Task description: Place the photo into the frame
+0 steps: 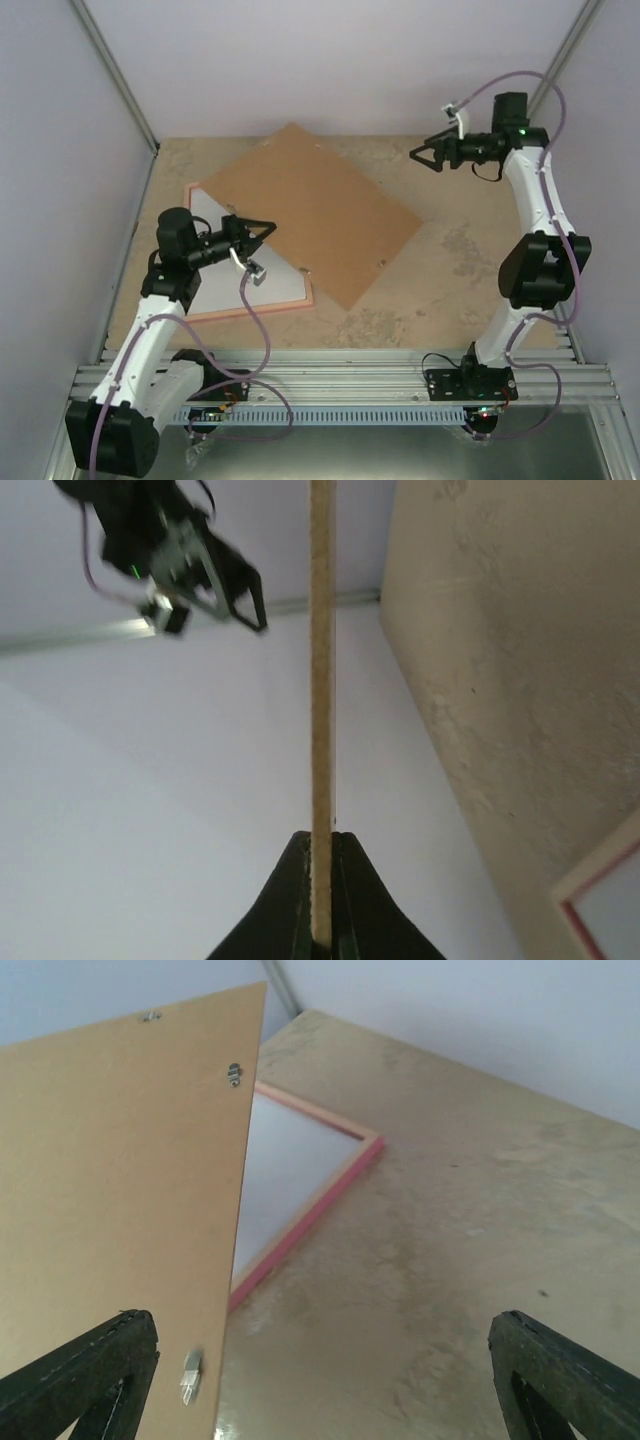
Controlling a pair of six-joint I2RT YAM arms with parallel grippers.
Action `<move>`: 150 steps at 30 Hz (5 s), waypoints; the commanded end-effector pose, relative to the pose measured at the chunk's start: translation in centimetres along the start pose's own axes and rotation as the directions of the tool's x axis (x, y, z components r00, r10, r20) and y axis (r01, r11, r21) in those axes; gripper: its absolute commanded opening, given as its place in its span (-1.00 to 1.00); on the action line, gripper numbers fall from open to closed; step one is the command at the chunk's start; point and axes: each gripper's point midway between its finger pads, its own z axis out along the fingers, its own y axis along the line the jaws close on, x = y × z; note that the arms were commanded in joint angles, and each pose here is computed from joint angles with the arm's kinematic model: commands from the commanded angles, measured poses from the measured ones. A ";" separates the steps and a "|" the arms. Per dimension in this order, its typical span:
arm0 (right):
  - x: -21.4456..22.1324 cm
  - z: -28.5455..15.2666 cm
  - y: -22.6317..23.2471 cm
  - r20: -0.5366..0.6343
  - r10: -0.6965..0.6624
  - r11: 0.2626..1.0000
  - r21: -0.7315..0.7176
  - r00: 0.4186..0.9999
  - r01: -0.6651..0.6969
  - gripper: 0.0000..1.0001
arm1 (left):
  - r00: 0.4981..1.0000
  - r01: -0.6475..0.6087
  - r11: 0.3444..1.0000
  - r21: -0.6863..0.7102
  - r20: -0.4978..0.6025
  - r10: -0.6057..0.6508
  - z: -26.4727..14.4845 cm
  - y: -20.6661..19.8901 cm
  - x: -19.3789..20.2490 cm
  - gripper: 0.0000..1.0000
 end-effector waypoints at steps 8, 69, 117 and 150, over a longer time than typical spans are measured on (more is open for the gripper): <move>5.7 6.1 7.5 -0.220 0.113 0.911 -0.366 0.969 -0.189 0.80 | 0.906 -0.288 0.950 -0.121 0.288 0.311 -2.5 0.4 -7.8 -1.00; 2.3 -0.5 -4.1 0.082 0.428 0.891 -0.203 0.900 -0.405 -0.99 | -0.761 0.564 -0.436 -0.701 -0.238 -0.603 -11.3 -14.7 22.0 0.60; 1.7 -3.2 -5.6 0.147 0.493 0.868 -0.151 0.858 -0.473 -0.99 | -0.987 0.146 -0.781 -0.608 -0.146 -0.071 -2.5 -30.3 15.6 -0.60; 6.7 8.6 0.5 -0.062 0.756 0.626 -0.222 0.651 -0.748 -0.99 | -0.993 -0.068 -0.898 -0.434 0.115 0.020 5.0 -24.1 15.4 0.00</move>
